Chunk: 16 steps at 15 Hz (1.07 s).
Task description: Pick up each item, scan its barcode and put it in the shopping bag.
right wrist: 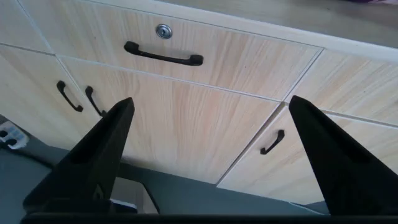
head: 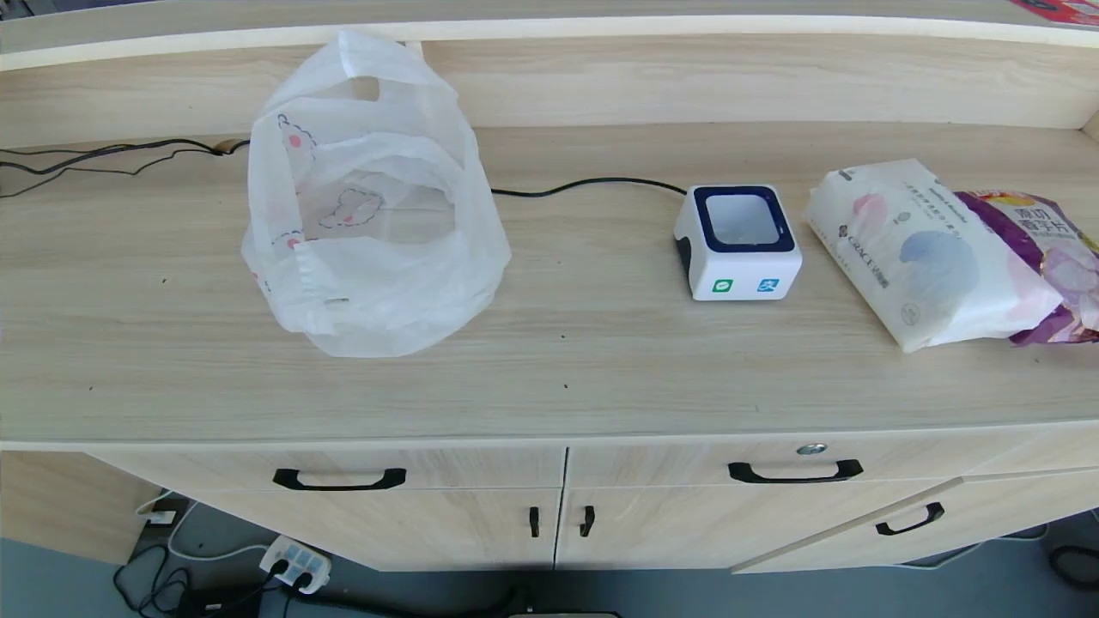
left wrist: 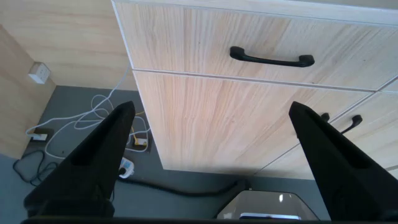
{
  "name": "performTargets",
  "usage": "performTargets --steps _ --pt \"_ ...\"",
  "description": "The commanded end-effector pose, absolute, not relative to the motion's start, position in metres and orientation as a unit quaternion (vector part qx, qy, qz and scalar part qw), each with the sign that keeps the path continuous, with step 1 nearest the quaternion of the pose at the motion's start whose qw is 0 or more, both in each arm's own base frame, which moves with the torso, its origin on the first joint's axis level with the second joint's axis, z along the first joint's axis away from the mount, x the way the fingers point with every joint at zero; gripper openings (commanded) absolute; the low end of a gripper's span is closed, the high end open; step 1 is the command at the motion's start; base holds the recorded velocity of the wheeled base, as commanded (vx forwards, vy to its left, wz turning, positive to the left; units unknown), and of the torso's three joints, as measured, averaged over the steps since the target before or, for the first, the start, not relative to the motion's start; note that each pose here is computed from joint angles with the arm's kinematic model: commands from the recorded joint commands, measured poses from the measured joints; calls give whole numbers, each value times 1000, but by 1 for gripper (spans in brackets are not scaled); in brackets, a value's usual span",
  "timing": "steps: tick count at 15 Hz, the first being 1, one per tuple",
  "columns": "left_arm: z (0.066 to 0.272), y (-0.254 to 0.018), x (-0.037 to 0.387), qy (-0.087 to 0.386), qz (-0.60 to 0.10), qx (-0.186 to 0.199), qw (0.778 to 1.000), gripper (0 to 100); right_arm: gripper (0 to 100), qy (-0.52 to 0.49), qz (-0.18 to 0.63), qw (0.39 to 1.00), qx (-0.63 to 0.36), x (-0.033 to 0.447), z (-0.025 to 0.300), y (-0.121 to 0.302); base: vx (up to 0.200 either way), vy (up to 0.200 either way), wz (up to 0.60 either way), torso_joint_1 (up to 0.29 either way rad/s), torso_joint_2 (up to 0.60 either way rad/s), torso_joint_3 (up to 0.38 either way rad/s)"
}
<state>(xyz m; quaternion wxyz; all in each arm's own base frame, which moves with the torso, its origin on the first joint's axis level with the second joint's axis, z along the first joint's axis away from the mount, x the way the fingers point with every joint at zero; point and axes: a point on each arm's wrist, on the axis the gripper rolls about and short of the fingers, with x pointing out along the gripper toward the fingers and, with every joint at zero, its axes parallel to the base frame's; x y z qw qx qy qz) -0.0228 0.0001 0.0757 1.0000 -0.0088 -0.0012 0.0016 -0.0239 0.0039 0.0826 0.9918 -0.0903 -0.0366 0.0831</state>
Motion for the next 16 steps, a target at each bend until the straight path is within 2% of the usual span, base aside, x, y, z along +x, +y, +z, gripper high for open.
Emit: performTargets --steps 1,3,4,6,7,9,11,16 --pt "76 0 -23 -2 2 -8 1000 100 100 -79 81 991 -78 -32 121 4 0 0 0 0 0 0" --pt "76 0 -23 -2 2 -8 1000 100 100 -89 82 992 -35 -31 166 4 0 0 0 0 0 0" --pt "76 0 -23 -2 2 -8 1000 100 100 -78 88 993 2 -14 214 4 0 0 0 0 0 0" --pt "76 0 -23 -2 2 -8 1000 100 100 -55 96 992 61 28 273 4 0 0 0 0 0 0" --pt "76 0 -23 -2 2 -8 1000 100 100 -30 108 991 67 53 284 5 0 0 0 0 0 0" --pt "76 0 -23 -2 2 -8 1000 100 100 42 133 988 72 101 280 7 0 0 0 0 0 0" --pt "76 0 -23 -2 2 -8 1000 100 100 66 132 986 76 134 287 4 0 0 0 0 0 0" --pt "76 0 -23 -2 2 -8 1000 100 100 131 173 972 87 182 296 -3 0 0 0 0 0 0"
